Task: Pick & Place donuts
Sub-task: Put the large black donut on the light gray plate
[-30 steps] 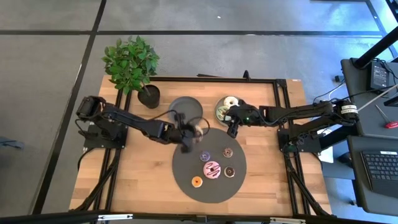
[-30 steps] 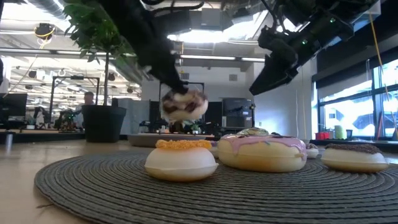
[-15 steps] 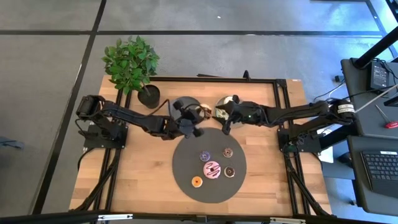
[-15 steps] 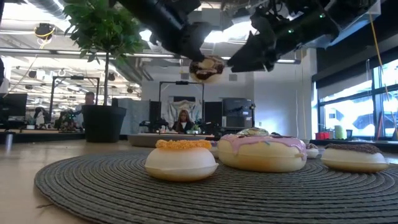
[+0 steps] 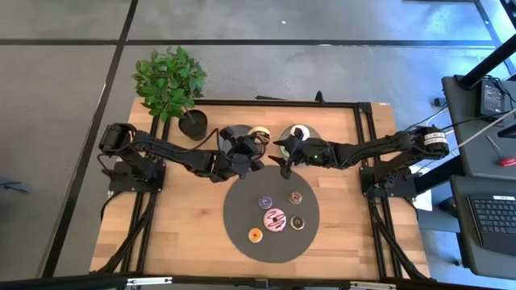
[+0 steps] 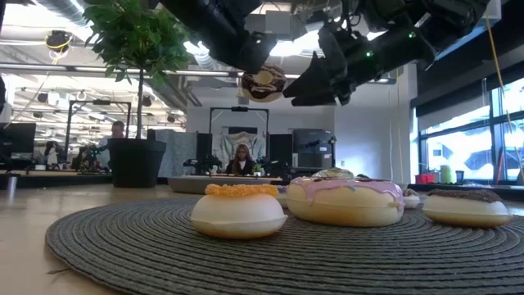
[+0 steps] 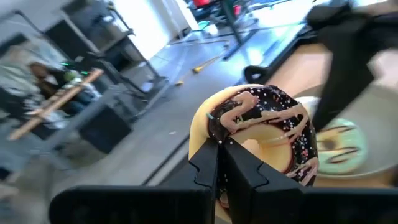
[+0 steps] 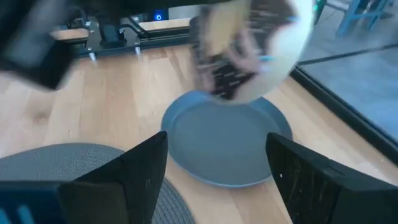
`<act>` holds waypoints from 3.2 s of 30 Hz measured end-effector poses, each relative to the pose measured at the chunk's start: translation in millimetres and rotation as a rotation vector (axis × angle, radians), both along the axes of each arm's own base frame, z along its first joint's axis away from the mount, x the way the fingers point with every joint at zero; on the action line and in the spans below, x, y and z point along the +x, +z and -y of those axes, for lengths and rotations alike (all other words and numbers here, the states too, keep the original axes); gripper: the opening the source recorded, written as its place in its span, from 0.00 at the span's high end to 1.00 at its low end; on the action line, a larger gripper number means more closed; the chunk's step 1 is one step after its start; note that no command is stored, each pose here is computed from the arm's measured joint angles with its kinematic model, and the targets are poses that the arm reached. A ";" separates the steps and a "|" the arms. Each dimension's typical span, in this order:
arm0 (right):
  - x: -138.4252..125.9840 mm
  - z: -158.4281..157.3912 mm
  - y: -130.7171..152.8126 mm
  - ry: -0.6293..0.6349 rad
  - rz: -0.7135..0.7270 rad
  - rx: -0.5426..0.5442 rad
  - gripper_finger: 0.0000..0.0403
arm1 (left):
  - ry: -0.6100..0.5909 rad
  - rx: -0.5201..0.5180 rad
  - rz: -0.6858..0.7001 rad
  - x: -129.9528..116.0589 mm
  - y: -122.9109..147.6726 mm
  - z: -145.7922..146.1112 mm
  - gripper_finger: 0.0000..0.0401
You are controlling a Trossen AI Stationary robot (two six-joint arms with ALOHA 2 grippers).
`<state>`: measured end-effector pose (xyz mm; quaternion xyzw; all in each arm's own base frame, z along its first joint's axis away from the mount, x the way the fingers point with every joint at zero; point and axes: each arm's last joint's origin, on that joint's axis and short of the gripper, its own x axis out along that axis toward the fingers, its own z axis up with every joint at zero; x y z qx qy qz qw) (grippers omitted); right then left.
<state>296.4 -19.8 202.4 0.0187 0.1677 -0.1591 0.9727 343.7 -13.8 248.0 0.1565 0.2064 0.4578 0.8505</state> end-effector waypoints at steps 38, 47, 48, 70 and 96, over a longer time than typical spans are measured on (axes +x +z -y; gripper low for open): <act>1.8 -13.1 12.0 -0.077 0.112 -0.045 0.37 | -0.135 -0.115 0.082 3.2 0.1 12.3 0.96; 1.9 -12.8 12.9 -0.082 0.123 -0.044 0.58 | -0.193 -0.143 0.102 4.6 1.3 17.7 0.96; 1.9 -12.8 12.9 -0.082 0.123 -0.044 0.60 | -0.211 -0.152 0.112 5.3 2.1 18.6 0.96; 1.8 -12.6 12.9 -0.094 0.121 -0.051 0.93 | -0.225 -0.125 0.086 5.6 2.8 19.2 0.92; -83.5 36.7 21.8 -0.288 -0.319 0.298 0.96 | -0.105 -0.137 -0.004 -9.1 -11.4 29.3 0.65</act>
